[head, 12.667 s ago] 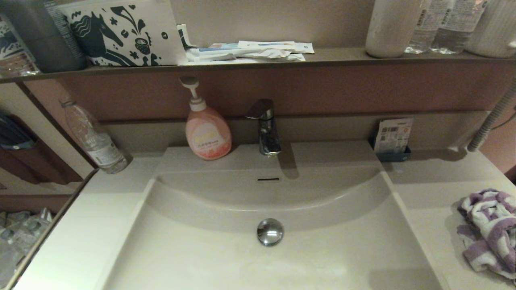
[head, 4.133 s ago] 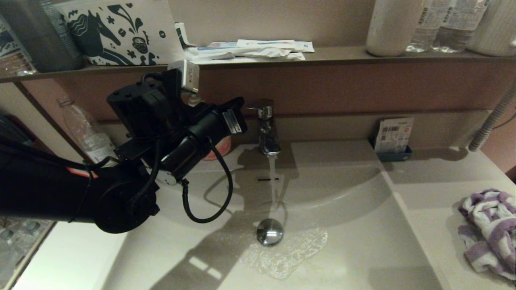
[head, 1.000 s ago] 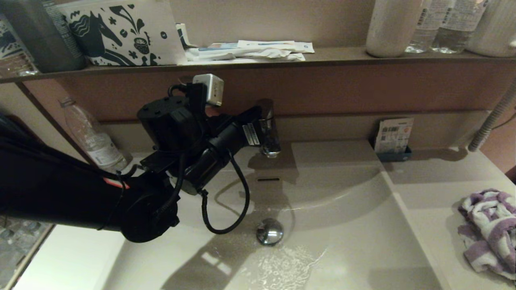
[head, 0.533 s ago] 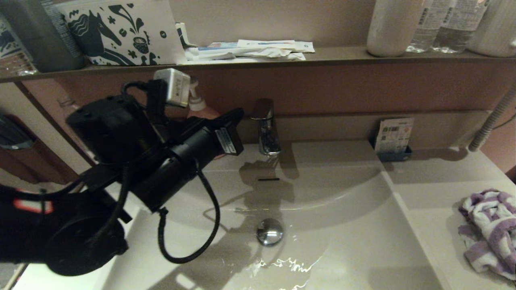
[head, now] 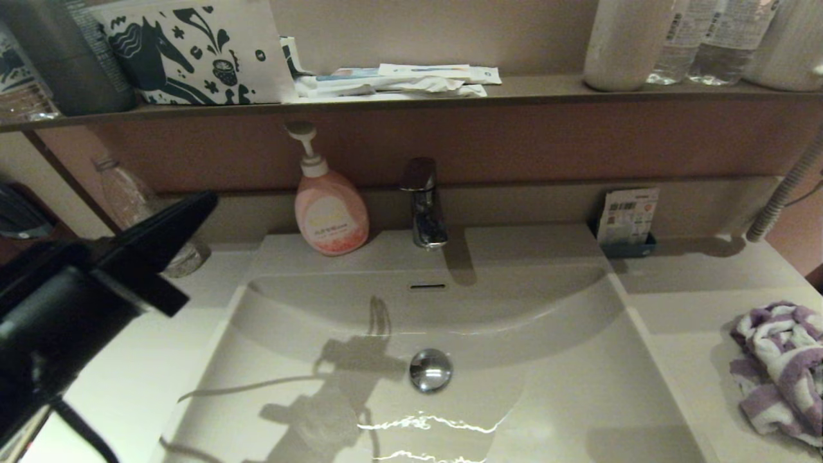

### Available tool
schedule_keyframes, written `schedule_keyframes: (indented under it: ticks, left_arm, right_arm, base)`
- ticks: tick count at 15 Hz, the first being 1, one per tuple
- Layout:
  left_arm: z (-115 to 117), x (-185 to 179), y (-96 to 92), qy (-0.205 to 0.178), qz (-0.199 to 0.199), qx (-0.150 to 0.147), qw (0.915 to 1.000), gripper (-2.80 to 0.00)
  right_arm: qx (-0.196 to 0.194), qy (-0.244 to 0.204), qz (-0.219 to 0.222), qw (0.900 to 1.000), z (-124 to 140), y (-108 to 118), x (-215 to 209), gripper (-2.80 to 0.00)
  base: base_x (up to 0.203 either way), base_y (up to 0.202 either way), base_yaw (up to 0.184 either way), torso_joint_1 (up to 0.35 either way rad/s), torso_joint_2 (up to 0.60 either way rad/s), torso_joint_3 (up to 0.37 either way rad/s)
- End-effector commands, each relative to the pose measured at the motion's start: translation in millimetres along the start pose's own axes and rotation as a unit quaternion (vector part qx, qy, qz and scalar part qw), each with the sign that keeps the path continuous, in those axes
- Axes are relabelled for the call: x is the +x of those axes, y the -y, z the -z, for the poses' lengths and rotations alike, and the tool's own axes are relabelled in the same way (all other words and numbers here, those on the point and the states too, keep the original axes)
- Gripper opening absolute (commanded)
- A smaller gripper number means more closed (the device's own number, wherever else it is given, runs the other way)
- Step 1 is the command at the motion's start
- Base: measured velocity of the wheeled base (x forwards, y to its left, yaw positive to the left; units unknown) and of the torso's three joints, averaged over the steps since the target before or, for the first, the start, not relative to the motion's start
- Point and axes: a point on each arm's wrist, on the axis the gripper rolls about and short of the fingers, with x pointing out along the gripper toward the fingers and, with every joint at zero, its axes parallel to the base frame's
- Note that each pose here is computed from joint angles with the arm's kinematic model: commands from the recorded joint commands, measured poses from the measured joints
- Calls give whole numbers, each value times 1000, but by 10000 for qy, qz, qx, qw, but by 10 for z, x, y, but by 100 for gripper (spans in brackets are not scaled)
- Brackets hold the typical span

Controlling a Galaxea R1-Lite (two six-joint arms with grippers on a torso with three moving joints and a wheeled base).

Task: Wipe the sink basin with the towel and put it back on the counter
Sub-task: Pick up the cloth

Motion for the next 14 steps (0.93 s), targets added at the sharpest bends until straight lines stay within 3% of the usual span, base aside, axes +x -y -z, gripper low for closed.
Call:
schedule_keyframes:
  ticks: [1, 4, 6, 10, 14]
  left_arm:
    - [-228, -517, -137, 804, -498, 168, 9954, -280]
    - [-346, -992, -193, 1302, -1363, 625, 9801, -280]
    - [-328, -1235, -142, 1326, -1561, 830, 9753, -280]
    - [-131, -1650, -22, 1042, -1438, 895, 9800, -280]
    - [257, -2024, 48, 280, -1181, 798, 9894, -280]
  right_arm:
    - [-2, 2, 0, 10000, 0, 0, 0, -280]
    - [-2, 2, 0, 10000, 0, 0, 0, -280]
    - [-2, 2, 0, 10000, 0, 0, 0, -280]
    - [-2, 2, 0, 10000, 0, 0, 0, -280]
    - [-2, 2, 0, 10000, 0, 0, 0, -280]
  base:
    - [0, 0, 0, 0, 0, 0]
    - [0, 0, 0, 0, 0, 0]
    - [0, 0, 0, 0, 0, 0]
    - [0, 0, 0, 0, 0, 0]
    - [0, 0, 0, 0, 0, 0]
